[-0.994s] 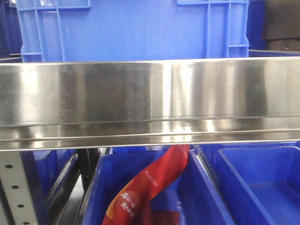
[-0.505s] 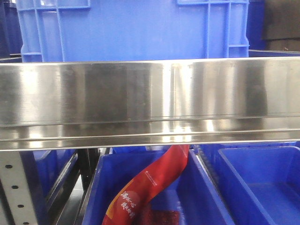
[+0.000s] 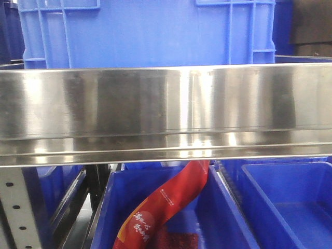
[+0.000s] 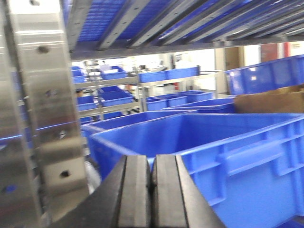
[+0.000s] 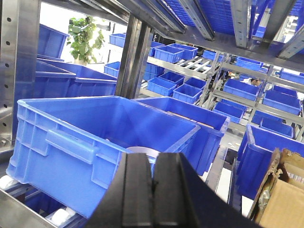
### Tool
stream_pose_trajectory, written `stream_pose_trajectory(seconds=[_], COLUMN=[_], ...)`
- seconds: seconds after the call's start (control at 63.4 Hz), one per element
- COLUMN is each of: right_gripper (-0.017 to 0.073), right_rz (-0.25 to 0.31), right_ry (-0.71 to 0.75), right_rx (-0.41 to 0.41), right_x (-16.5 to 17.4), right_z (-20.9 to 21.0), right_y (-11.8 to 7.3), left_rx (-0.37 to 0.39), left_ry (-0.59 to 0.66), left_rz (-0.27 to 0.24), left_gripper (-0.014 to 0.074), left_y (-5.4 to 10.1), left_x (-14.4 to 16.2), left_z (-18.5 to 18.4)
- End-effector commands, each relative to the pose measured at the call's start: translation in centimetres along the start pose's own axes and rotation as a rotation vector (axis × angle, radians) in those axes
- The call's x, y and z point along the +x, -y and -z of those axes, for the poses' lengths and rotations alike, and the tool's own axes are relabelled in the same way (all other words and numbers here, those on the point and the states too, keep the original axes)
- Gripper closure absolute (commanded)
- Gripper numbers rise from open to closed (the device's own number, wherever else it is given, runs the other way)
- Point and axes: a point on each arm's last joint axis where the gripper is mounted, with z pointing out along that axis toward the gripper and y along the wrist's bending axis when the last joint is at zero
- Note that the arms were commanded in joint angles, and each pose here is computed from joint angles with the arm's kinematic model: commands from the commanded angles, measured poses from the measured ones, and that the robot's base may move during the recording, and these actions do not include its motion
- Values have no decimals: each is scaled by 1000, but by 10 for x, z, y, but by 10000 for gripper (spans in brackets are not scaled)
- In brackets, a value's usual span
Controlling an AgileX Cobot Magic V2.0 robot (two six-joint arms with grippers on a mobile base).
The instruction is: Grab PVC pipe and place in blue bin
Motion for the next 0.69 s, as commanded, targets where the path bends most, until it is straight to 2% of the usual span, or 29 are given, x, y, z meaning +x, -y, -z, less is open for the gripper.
stream_pose_trajectory(seconds=[0.0, 0.047, 0.11, 0.205, 0.537, 0.679], right_gripper=[721, 721, 721, 721, 721, 721], right_rz=[2, 2, 2, 2, 2, 2], right_ry=[10, 10, 10, 10, 10, 10], right_rx=[8, 8, 8, 8, 8, 8], right_x=[0, 0, 0, 0, 0, 0], right_z=[1, 1, 1, 1, 1, 1], right_y=[0, 0, 0, 0, 0, 0], left_rx=[-28, -39, -51, -75, -152, -157], left_ry=[15, 11, 10, 1, -21, -31], left_rz=[63, 130, 179, 153, 134, 134], left_gripper=[704, 704, 704, 704, 704, 704], left_y=[-1, 0, 0, 0, 0, 1], left_x=[5, 11, 18, 26, 53, 61], left_z=[6, 8, 12, 16, 25, 27])
